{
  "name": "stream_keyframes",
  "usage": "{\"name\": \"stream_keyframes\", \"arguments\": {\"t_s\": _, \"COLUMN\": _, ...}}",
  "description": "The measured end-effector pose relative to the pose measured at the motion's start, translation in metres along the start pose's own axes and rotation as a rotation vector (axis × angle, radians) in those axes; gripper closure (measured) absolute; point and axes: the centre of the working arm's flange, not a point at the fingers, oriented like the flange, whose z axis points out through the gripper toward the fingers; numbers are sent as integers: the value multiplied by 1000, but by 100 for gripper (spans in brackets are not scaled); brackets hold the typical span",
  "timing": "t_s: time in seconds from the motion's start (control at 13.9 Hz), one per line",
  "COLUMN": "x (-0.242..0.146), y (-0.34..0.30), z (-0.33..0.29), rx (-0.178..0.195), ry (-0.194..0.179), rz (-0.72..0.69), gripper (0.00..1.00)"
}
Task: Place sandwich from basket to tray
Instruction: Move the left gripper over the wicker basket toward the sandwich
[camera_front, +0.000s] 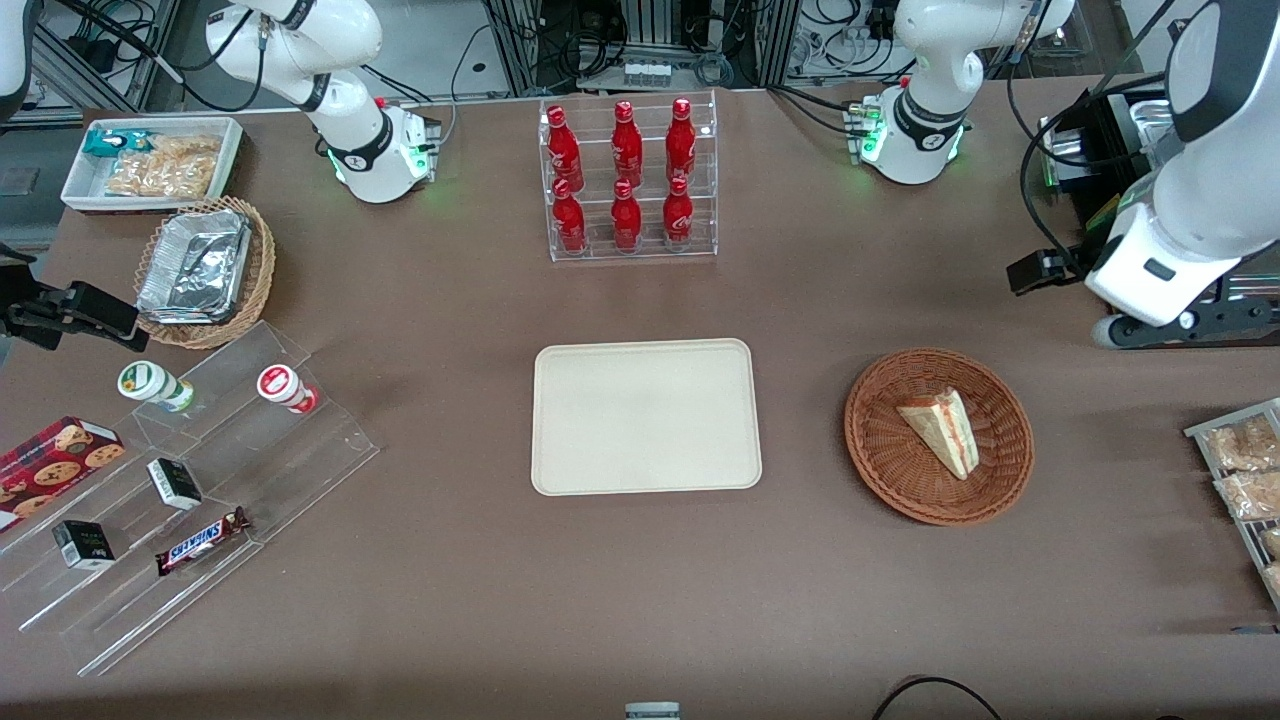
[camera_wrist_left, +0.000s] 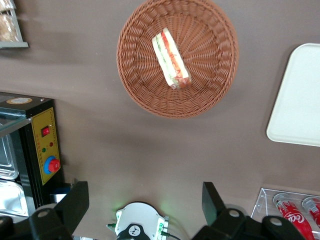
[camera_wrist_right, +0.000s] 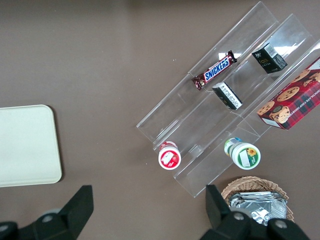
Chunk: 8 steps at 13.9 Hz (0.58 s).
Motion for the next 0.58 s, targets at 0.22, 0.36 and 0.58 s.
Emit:
{"name": "stream_keyframes", "arguments": {"t_s": 0.22, "x": 38, "y": -1, "z": 50, "rx": 10, "ry": -63, "rz": -33, "gripper": 0}}
{"name": "stream_keyframes", "arguments": {"t_s": 0.36, "x": 70, "y": 3, "z": 95, "rx": 2, "ry": -36, "rz": -70, "gripper": 0}}
{"name": "stream_keyframes", "arguments": {"t_s": 0.58, "x": 92, "y": 7, "z": 162, "rx": -22, "ry": 16, "rz": -122, "gripper": 0}}
